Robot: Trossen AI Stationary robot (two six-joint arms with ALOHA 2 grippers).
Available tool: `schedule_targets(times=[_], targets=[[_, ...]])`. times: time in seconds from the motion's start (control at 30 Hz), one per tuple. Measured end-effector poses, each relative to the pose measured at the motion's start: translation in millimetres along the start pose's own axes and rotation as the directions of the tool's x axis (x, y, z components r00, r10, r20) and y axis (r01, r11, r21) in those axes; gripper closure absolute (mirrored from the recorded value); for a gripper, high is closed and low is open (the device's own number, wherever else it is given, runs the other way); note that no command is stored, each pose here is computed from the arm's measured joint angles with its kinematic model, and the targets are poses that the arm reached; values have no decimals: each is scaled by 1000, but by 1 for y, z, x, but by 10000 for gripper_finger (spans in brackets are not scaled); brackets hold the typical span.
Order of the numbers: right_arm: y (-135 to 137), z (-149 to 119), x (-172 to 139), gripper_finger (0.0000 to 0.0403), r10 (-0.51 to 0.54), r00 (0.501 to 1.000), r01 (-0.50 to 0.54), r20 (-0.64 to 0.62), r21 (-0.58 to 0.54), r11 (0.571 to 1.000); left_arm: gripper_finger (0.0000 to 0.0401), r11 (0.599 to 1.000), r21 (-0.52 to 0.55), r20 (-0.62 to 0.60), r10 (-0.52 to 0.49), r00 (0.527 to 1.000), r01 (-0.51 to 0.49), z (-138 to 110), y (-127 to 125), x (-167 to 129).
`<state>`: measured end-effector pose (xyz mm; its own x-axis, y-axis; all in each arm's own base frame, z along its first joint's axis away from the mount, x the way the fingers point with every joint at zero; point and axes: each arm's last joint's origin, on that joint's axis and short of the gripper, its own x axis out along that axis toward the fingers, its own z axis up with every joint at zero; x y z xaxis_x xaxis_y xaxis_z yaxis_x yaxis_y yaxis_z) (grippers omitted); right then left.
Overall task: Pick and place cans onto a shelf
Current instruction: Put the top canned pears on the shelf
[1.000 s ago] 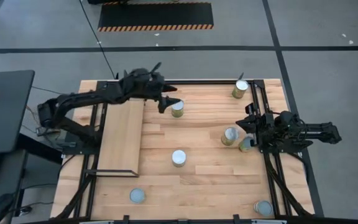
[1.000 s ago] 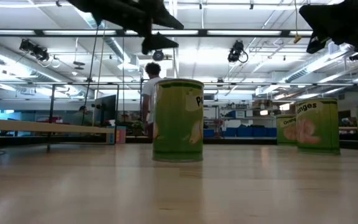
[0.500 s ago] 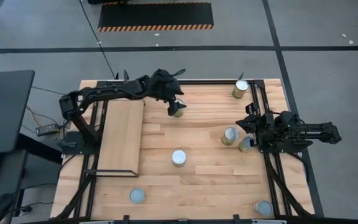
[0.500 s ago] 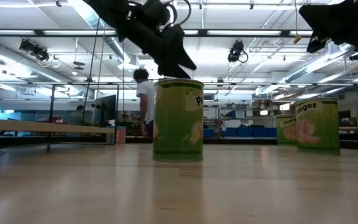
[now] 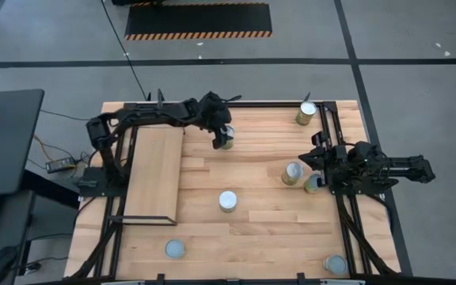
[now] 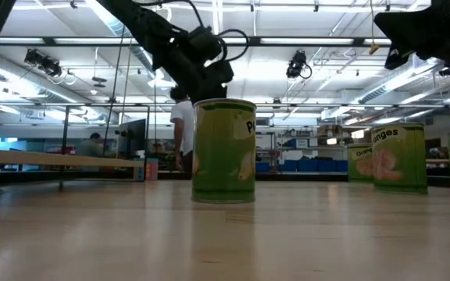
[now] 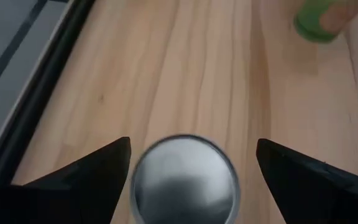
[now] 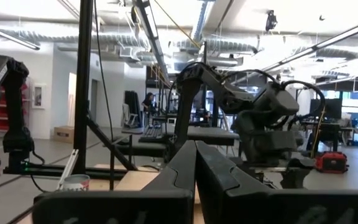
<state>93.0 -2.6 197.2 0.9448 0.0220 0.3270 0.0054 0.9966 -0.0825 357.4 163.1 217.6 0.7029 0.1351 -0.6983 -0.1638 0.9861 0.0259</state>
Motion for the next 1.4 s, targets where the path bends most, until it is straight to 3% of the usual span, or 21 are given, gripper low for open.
schedule_targets(times=[0.97, 1.23, 1.4], targets=[[0, -1, 0, 389, 3, 1000, -3, -14, 9, 1000, 46, 1000, 13, -90, -16, 996, 17, -12, -5, 18], [0, -1, 0, 389, 4, 1000, -4, -13, 19, 1000, 46, 1000, 23, -70, -20, 997, 22, 13, -12, 10], [0, -1, 0, 389, 4, 1000, -4, -13, 20, 1000, 46, 997, 72, -136, -31, 990, 41, 15, -15, 5]])
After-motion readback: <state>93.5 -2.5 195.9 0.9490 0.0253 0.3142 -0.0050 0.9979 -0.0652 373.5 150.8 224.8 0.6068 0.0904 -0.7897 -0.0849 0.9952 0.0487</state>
